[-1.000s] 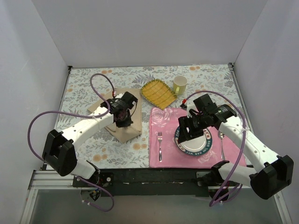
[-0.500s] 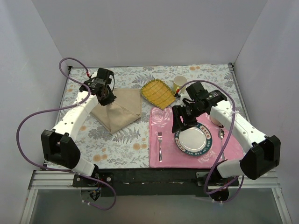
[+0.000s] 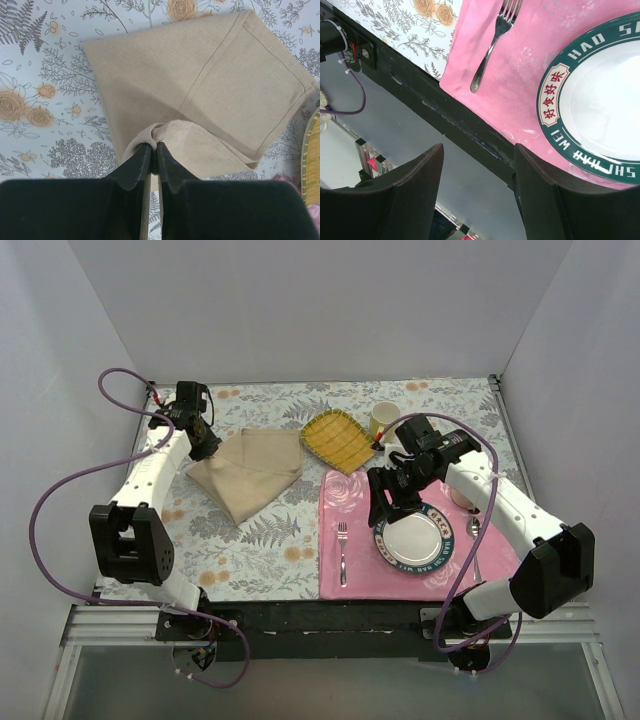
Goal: Fold the napkin, place the utensils inside, and roll it up
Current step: Fold the napkin
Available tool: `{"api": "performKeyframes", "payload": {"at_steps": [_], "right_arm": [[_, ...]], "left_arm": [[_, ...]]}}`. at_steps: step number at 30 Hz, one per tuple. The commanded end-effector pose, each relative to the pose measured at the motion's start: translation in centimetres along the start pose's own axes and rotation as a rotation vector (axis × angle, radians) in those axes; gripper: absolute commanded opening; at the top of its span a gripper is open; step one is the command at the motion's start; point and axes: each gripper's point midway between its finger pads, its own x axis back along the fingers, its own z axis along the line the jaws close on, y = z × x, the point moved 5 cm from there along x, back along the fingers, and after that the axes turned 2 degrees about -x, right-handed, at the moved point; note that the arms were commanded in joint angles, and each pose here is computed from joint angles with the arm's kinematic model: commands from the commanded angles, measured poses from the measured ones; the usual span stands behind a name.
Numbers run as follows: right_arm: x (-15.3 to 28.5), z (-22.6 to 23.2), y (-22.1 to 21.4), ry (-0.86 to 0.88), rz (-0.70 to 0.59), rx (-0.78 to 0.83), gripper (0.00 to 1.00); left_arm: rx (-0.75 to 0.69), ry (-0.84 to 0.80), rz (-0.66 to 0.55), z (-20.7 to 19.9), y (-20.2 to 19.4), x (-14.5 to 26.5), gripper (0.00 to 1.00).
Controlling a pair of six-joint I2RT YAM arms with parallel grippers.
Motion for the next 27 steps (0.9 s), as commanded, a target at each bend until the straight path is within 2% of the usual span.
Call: {"api": "performKeyframes", "payload": {"at_steps": [1, 27], "right_arm": [[1.0, 0.5, 0.1, -0.004, -0.012, 0.018, 0.66], [0.3, 0.0, 0.8, -0.023, 0.035, 0.014, 0.66]], "left_arm": [[-0.001, -0.033, -0.022, -0.3, 0.6, -1.2, 0.00], [0.044, 0.051, 0.037, 2.9, 0.4, -7.8, 0.00]]}}
